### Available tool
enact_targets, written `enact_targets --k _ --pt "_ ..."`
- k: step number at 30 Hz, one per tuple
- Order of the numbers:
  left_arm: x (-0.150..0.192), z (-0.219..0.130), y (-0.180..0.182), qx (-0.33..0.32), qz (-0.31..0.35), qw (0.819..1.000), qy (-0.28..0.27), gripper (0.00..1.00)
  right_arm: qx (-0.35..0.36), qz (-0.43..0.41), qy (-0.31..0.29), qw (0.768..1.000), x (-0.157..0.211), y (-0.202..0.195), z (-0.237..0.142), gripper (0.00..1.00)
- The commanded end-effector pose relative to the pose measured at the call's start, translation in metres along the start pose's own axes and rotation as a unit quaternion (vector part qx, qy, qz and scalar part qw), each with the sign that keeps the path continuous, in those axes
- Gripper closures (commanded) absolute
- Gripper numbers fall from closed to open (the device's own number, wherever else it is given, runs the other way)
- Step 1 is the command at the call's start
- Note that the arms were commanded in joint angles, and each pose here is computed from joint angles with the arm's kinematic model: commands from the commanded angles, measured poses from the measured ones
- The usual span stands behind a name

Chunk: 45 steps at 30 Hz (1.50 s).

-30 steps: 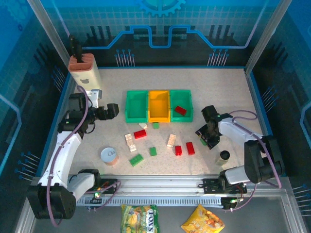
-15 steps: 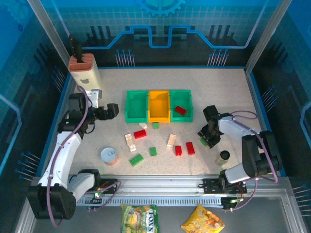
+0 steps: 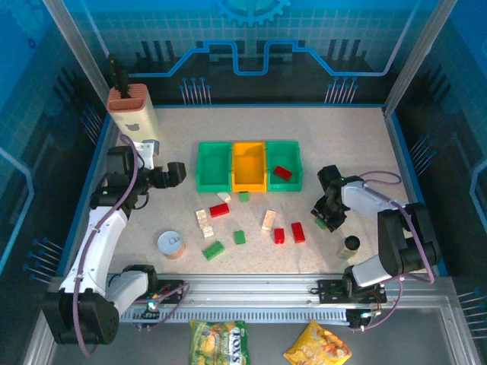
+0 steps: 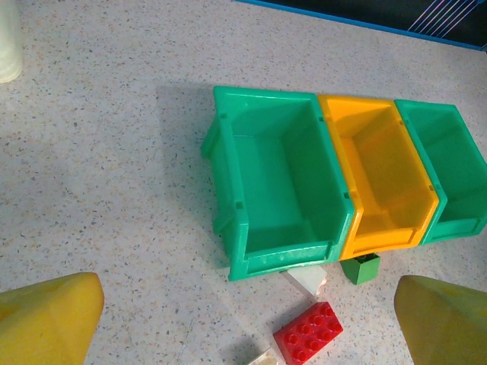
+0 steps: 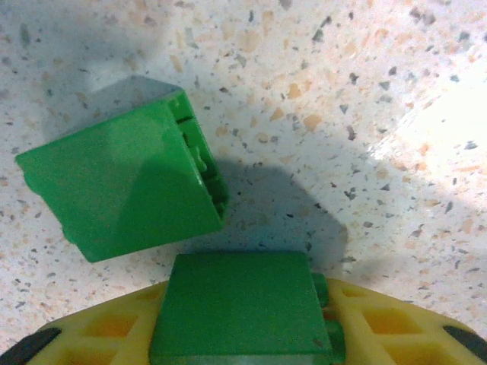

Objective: Sort the legos into containers by color
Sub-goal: Pick up the lego from the middle-right of the table, then place the lego in the container.

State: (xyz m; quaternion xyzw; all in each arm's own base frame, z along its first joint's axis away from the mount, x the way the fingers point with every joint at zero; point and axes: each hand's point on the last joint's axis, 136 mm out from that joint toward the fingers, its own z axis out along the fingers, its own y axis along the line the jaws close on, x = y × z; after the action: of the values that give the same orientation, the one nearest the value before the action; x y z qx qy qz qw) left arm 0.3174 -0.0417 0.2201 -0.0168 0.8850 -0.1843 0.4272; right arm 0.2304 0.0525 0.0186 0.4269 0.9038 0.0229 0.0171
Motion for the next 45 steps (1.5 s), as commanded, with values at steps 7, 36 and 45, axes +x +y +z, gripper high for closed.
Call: enact_targets --k 7,36,45 --pt "0.0 -0.005 0.004 -0.008 0.014 1.0 -0.009 0.01 -0.044 -0.144 -0.036 0.988 -0.019 0.04 -0.042 0.65" --pt "-0.001 -0.007 0.001 -0.002 0.013 1.0 -0.015 0.01 -0.082 -0.453 -0.107 0.881 0.07 0.28 -0.108 0.65" --pt "-0.001 -0.007 0.0 0.0 0.013 1.0 -0.015 0.01 -0.071 -0.459 -0.079 0.882 0.081 0.3 -0.07 0.65"
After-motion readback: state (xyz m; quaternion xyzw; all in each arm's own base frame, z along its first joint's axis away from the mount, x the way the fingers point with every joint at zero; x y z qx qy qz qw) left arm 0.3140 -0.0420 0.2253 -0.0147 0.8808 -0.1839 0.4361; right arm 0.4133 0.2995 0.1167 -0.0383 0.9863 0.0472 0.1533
